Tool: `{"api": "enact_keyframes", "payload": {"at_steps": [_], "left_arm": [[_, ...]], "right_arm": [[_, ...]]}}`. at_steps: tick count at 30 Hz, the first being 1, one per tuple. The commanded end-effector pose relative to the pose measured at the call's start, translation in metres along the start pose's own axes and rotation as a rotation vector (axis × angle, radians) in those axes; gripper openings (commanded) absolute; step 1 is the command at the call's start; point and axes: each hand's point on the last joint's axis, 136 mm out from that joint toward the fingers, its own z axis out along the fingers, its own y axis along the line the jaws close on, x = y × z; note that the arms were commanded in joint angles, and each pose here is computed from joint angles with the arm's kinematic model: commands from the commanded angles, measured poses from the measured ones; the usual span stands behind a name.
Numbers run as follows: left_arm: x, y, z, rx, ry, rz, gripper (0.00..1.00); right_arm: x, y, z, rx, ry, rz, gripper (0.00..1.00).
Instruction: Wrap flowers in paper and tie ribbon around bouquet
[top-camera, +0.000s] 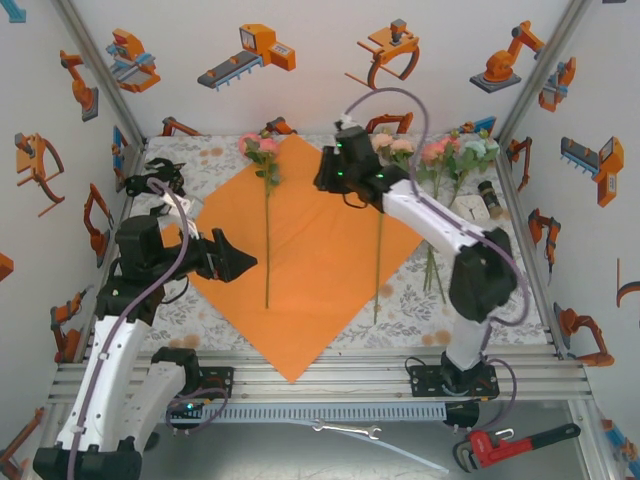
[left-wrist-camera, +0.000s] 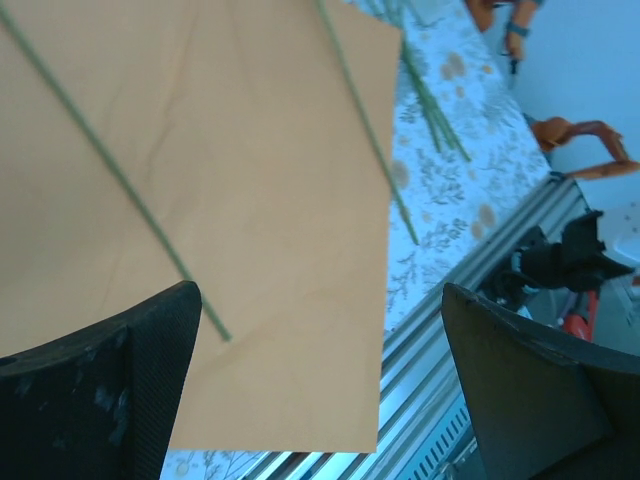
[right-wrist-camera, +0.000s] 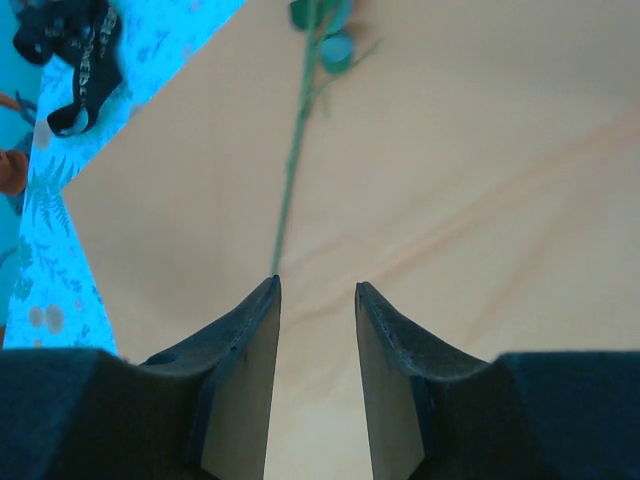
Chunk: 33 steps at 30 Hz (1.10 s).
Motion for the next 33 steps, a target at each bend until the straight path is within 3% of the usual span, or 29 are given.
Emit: {"api": "enact_keyframes", "payload": {"at_steps": [1,7,14,18,25,29,33], "left_arm": [[-0.006,-0.033,-0.005,0.156,-0.035,0.074,0.97],[-0.002,-0.044,-0.005,0.209,-0.024,0.096,0.97],[-0.002,-0.039,-0.004,0.183,-0.027,0.091,0.97],[-0.002,-0.036,-0.002,0.166,-0.023,0.087,0.97],[-0.001,-0.033,-0.001,0.15,-0.015,0.081,0.97],[0.0,-0.032,0.0,0.153,-0.01,0.078,0.97],[0.0,-0.031,0.0,0.148,-0.008,0.076,0.97]], "right_arm": [[0.029,-0.075,-0.004,0.211,0.01,-0.021,0.38],[0.072,-0.156,-0.009,0.352,0.08,0.052,0.38],[0.114,-0.198,0.018,0.434,0.187,0.058,0.38],[0.129,-0.204,0.032,0.435,0.229,0.054,0.32],[0.139,-0.213,0.032,0.464,0.253,0.027,0.11],[0.121,-0.201,0.023,0.435,0.219,0.023,0.0],[0.085,-0.173,0.007,0.35,0.142,0.068,0.0]]}}
